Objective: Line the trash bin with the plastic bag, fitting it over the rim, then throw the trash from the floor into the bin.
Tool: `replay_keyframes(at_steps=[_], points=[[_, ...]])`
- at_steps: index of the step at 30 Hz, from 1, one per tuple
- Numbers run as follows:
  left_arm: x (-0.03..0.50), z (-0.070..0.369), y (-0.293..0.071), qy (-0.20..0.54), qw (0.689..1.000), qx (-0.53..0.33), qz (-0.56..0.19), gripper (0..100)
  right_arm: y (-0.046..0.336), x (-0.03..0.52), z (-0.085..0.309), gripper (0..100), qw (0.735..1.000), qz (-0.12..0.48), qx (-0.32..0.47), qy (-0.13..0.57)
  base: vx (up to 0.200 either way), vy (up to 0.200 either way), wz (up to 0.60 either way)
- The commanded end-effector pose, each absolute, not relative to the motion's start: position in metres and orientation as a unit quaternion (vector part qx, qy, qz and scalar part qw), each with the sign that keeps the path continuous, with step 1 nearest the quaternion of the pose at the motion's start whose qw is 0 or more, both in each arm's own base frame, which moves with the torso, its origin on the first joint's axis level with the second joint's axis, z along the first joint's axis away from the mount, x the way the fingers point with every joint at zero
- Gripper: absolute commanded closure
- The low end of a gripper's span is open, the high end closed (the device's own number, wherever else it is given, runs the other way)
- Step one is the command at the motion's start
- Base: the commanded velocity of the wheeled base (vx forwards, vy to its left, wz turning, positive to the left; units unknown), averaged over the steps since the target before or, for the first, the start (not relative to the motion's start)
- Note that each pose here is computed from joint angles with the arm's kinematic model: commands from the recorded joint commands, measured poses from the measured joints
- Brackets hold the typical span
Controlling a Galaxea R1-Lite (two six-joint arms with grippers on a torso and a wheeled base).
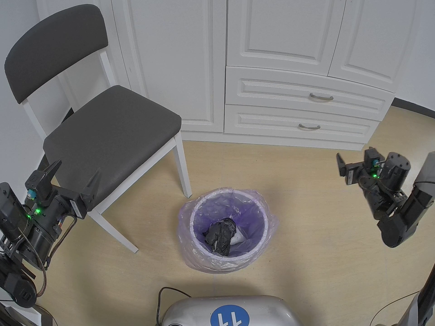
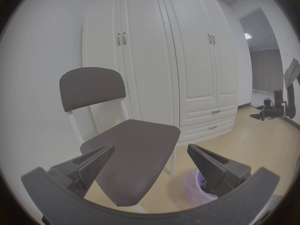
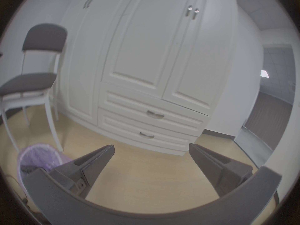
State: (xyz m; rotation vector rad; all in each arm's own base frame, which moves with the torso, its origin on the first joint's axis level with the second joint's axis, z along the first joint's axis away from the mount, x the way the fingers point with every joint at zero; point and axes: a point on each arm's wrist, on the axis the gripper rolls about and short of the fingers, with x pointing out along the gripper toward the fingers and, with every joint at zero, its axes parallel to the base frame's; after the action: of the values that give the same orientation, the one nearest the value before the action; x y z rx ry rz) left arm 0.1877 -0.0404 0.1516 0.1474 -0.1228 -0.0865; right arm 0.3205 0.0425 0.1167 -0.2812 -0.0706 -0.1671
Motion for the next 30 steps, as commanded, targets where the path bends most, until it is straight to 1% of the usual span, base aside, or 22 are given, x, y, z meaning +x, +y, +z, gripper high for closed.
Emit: replay_keyframes(at_steps=[1, 2, 4, 5, 6, 7, 11, 14, 16, 17, 19, 21, 22, 23, 25, 26, 28, 30], points=[[0.159, 0.183, -0.031, -0.142, 0.989, 0.015, -0.046, 0, 0.01, 0.267, 0.175, 0, 0.983, -0.133, -0.033, -0.125, 0.0, 0.0, 0.0], [0.153, 0.185, -0.027, -0.15, 0.988, 0.016, -0.044, 0, 0.009, 0.257, 0.18, 0, 0.982, -0.131, -0.009, -0.135, 0.0, 0.0, 0.0], [0.151, 0.187, -0.025, -0.155, 0.987, 0.017, -0.041, 0, 0.008, 0.252, 0.183, 0, 0.981, -0.13, 0.002, -0.142, 0.0, 0.0, 0.0], [0.139, 0.197, -0.019, -0.175, 0.984, 0.021, -0.038, 0, 0.001, 0.231, 0.193, 0, 0.976, -0.14, 0.023, -0.164, 0.0, 0.0, 0.0], [0.139, 0.197, -0.019, -0.175, 0.984, 0.021, -0.038, 0, 0.001, 0.231, 0.193, 0, 0.976, -0.14, 0.023, -0.164, 0.0, 0.0, 0.0], [0.134, 0.206, -0.016, -0.182, 0.982, 0.021, -0.039, 0, -0.006, 0.214, 0.202, 0, 0.971, -0.154, 0.024, -0.181, 0.0, 0.0, 0.0], [0.119, 0.224, -0.013, -0.179, 0.983, 0.011, -0.035, 0, -0.007, 0.175, 0.221, 0, 0.963, -0.155, 0.039, -0.216, 0.0, 0.0, 0.0], [0.107, 0.239, -0.011, -0.184, 0.982, 0.004, -0.032, 0, -0.007, 0.147, 0.233, 0, 0.962, -0.154, 0.041, -0.222, 0.0, 0.0, 0.0], [0.096, 0.246, -0.009, -0.171, 0.985, 0.005, -0.026, 0, -0.007, 0.121, 0.238, 0, 0.962, -0.155, 0.043, -0.22, 0.0, 0.0, 0.0], [0.094, 0.247, -0.008, -0.168, 0.985, 0.006, -0.024, 0, -0.007, 0.116, 0.238, 0, 0.962, -0.155, 0.043, -0.219, 0.0, 0.0, 0.0], [0.083, 0.249, -0.004, -0.141, 0.99, 0.0, -0.01, 0, -0.008, 0.088, 0.238, 0, 0.963, -0.159, 0.052, -0.212, 0.0, 0.0, 0.0], [0.074, 0.251, -0.003, -0.13, 0.991, -0.013, -0.003, 0, -0.009, 0.066, 0.235, 0, 0.962, -0.162, 0.065, -0.21, 0.0, 0.0, 0.0], [0.073, 0.252, -0.002, -0.129, 0.992, -0.016, -0.003, 0, -0.009, 0.064, 0.234, 0, 0.962, -0.163, 0.067, -0.208, 0.0, 0.0, 0.0], [0.065, 0.254, -0.002, -0.13, 0.991, -0.029, -0.001, 0, -0.01, 0.047, 0.23, 0, 0.961, -0.172, 0.074, -0.203, 0.0, 0.0, 0.0], [0.065, 0.254, -0.002, -0.13, 0.991, -0.029, -0.001, 0, -0.01, 0.047, 0.23, 0, 0.961, -0.172, 0.074, -0.203, 0.0, 0.0, 0.0], [0.051, 0.254, 0.0, -0.135, 0.989, -0.052, 0.023, 0, -0.009, 0.021, 0.219, 0, 0.961, -0.18, 0.082, -0.195, 0.0, 0.0, 0.0], [0.043, 0.253, 0.001, -0.14, 0.988, -0.056, 0.036, 0, -0.008, 0.009, 0.213, 0, 0.961, -0.177, 0.083, -0.195, 0.0, 0.0, 0.0], [0.023, 0.248, 0.002, -0.146, 0.987, -0.057, 0.042, 0, -0.006, -0.009, 0.202, 0, 0.963, -0.173, 0.082, -0.19, 0.0, 0.0, 0.0]])
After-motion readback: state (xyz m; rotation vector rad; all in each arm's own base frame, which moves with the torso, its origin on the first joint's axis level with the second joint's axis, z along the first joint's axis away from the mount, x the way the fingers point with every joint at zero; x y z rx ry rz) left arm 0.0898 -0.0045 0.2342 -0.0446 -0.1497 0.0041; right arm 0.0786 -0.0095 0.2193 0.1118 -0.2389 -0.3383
